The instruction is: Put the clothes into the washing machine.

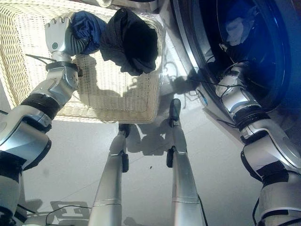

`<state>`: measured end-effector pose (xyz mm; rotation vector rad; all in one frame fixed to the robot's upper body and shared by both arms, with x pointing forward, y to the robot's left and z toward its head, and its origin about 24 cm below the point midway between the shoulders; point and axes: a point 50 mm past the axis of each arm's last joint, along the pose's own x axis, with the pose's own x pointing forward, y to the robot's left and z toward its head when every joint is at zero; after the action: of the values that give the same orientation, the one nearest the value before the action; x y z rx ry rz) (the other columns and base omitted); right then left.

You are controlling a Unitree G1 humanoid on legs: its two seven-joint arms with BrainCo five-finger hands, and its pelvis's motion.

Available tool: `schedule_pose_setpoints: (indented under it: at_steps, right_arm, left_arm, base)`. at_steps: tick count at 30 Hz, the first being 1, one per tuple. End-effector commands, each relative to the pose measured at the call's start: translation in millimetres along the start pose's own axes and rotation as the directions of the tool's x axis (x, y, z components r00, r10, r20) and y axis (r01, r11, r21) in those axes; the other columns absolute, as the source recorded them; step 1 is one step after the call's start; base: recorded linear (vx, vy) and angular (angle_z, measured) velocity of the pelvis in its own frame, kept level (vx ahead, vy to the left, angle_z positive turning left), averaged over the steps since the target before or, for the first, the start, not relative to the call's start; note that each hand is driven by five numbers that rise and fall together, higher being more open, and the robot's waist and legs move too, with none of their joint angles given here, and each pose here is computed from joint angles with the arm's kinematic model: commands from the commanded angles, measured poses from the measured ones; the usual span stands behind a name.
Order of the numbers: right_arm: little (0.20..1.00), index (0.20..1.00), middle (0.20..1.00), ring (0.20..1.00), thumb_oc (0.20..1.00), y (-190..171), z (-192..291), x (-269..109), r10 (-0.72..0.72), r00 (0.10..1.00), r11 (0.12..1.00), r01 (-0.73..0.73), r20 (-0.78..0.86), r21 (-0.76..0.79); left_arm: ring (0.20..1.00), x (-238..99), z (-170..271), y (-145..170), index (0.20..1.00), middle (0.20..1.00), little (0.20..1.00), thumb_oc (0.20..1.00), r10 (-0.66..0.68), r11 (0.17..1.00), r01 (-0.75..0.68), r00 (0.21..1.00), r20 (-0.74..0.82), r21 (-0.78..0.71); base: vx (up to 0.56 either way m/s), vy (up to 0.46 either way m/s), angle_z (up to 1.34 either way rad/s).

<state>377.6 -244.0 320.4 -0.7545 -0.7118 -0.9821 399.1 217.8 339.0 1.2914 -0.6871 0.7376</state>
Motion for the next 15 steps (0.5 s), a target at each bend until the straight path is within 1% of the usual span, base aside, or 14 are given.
schedule_pose_setpoints:
  at_steps: [1,3,4,5,6,7,8,9,10,11,12,14,15]
  right_arm:
    - [1.000,1.000,1.000,1.000,1.000,-24.1,16.4,16.9,-0.145,0.987,0.986,0.139,0.062,0.097]
    - [1.000,1.000,1.000,1.000,1.000,-24.1,16.4,16.9,-0.145,0.987,0.986,0.139,0.062,0.097]
    - [1.000,1.000,1.000,1.000,1.000,-26.9,22.3,11.3,-0.164,0.983,0.971,0.147,0.079,0.187]
    - [1.000,1.000,1.000,1.000,1.000,-31.0,27.3,2.2,-0.159,0.984,0.943,0.127,0.081,0.307]
    - [1.000,1.000,1.000,1.000,1.000,-30.3,26.1,-6.2,-0.115,0.992,0.920,0.082,0.061,0.384]
    - [1.000,1.000,1.000,1.000,1.000,-30.3,26.1,-6.2,-0.115,0.992,0.920,0.082,0.061,0.384]
    - [1.000,1.000,1.000,1.000,1.000,-28.9,24.4,-26.1,0.020,0.999,0.821,-0.039,0.040,0.570]
    - [1.000,1.000,1.000,1.000,1.000,-29.0,23.0,-29.9,0.038,0.999,0.804,-0.054,0.038,0.592]
    - [1.000,1.000,1.000,1.000,1.000,-28.8,23.7,-37.5,0.073,0.996,0.772,-0.085,0.045,0.630]
    - [1.000,1.000,1.000,1.000,1.000,-28.3,20.1,-48.7,0.145,0.989,0.706,-0.129,0.036,0.697]
    - [1.000,1.000,1.000,1.000,1.000,-28.3,18.5,-53.3,0.165,0.985,0.688,-0.145,0.041,0.711]
    - [1.000,1.000,1.000,1.000,1.000,-26.4,15.4,-71.2,0.245,0.968,0.612,-0.202,0.060,0.764]
    - [1.000,1.000,1.000,1.000,1.000,-25.8,15.5,-77.4,0.262,0.963,0.592,-0.215,0.067,0.777]
  left_arm:
    - [0.200,-19.9,-35.7,-13.7,0.200,0.200,0.200,0.200,-0.066,0.995,0.052,0.985,-0.162,-0.087]
    - [0.200,-19.9,-35.7,-13.7,0.200,0.200,0.200,0.200,-0.066,0.995,0.052,0.985,-0.162,-0.087]
    - [0.200,-20.9,-29.0,-11.5,0.200,0.200,0.200,0.200,-0.008,0.978,-0.025,0.987,-0.160,-0.207]
    - [0.200,-26.8,-22.7,-8.9,0.200,0.200,0.200,0.200,0.064,0.903,-0.145,0.976,-0.207,-0.404]
    - [0.200,-32.4,-21.4,-8.9,0.200,0.200,0.200,0.200,0.083,0.855,-0.186,0.971,-0.225,-0.484]
    - [0.200,-32.4,-21.4,-8.9,0.200,0.200,0.200,0.200,0.083,0.855,-0.186,0.971,-0.225,-0.484]
    - [0.200,-48.7,-15.8,-10.0,0.200,0.200,0.200,0.200,0.123,0.742,-0.254,0.961,-0.247,-0.620]
    - [0.200,-52.0,-14.6,-10.2,0.200,0.200,0.200,0.200,0.135,0.729,-0.264,0.960,-0.246,-0.632]
    - [0.200,-58.3,-12.8,-9.8,0.200,0.200,0.200,0.200,0.155,0.694,-0.286,0.956,-0.251,-0.661]
    - [0.200,-68.8,-11.2,-8.5,0.200,0.200,0.200,0.200,0.183,0.627,-0.321,0.946,-0.266,-0.709]
    - [0.200,-73.5,-11.2,-7.8,0.200,0.200,0.200,0.200,0.196,0.601,-0.334,0.942,-0.271,-0.726]
    - [0.200,-88.8,-7.5,-5.3,0.200,0.200,0.200,0.200,0.234,0.506,-0.367,0.930,-0.285,-0.781]
    - [0.200,-93.8,-5.2,-4.3,0.200,0.200,0.200,0.200,0.252,0.482,-0.374,0.925,-0.284,-0.792]
  base:
    - [0.00,0.000,0.00]
    - [0.00,0.000,0.00]
    - [0.02,-0.034,-0.01]
    - [0.03,-0.043,-0.01]
    - [0.00,0.000,0.00]
    - [0.02,-0.036,0.01]
    - [0.01,-0.033,0.01]
    - [0.01,-0.041,-0.01]
    - [0.00,-0.027,-0.03]
    - [0.00,0.000,0.00]
    - [0.00,0.000,0.00]
    - [0.00,0.000,0.00]
    - [0.00,0.000,0.00]
